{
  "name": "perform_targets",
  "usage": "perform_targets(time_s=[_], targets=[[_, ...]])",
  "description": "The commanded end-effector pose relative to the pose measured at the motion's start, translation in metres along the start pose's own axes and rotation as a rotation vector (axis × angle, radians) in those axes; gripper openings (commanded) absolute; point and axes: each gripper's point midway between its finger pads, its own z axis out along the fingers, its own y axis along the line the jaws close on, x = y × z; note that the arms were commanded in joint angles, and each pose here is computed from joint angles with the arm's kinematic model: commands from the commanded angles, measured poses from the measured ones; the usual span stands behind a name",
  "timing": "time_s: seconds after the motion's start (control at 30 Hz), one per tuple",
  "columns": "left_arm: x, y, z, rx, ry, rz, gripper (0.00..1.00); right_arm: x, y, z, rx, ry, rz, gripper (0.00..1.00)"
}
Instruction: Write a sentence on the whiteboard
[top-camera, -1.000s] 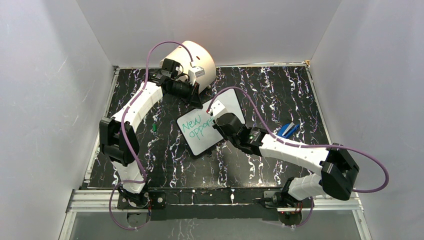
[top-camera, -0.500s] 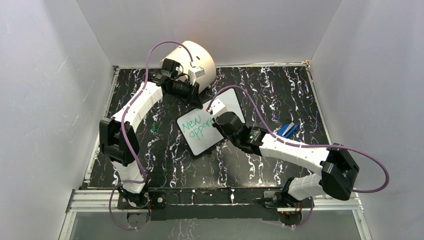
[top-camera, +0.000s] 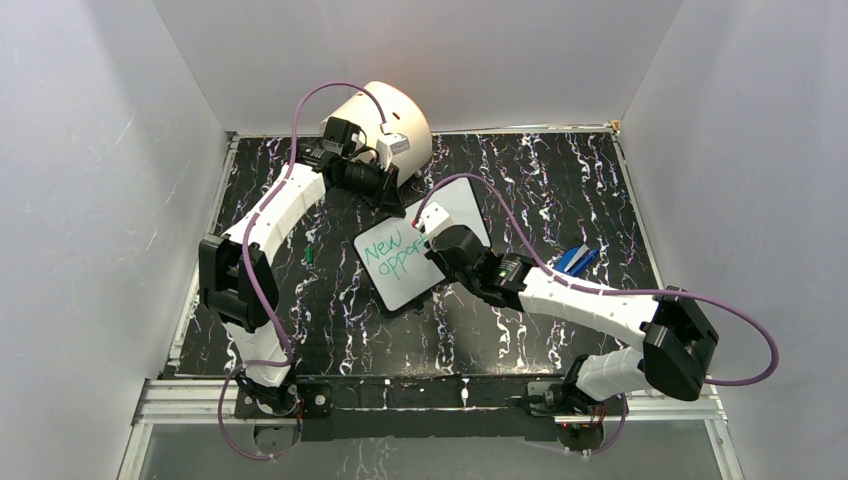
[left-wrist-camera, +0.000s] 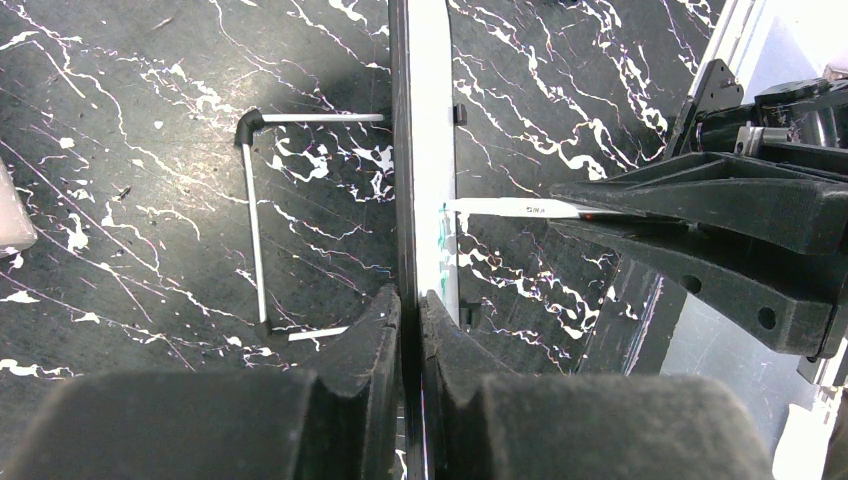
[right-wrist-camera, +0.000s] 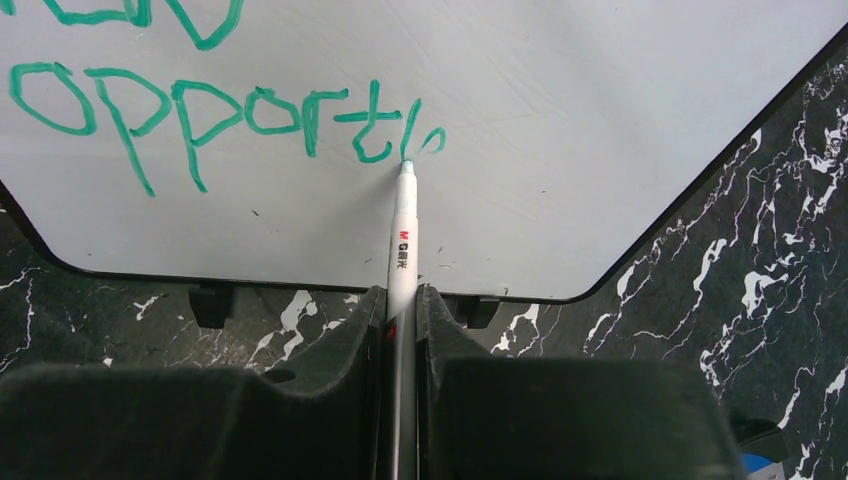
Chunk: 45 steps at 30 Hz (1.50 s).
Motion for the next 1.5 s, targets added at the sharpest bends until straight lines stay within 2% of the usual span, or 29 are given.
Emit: perform_targets(time_s=[0.0, 0.63, 1.23, 1.47], targets=[[0.024, -0.006, 0.002, 0.013, 0.083, -0.045, 0.00, -0.026, -0.001, -0.005, -0.014, -0.068, 0.050, 0.00], [0.024, -0.009, 0.000, 0.020, 0.081, -0.042, 0.00, -0.026, -0.010, 0.002, 0.054, -0.071, 0.043, 0.00], [0.025, -0.008, 0.001, 0.024, 0.084, -0.046, 0.00, -0.051, -0.021, -0.006, 0.086, -0.160, 0.091, 0.00], [0.024, -0.009, 0.001, 0.024, 0.082, -0.043, 0.00, -0.057, -0.020, -0.004, 0.080, -0.173, 0.064, 0.00]])
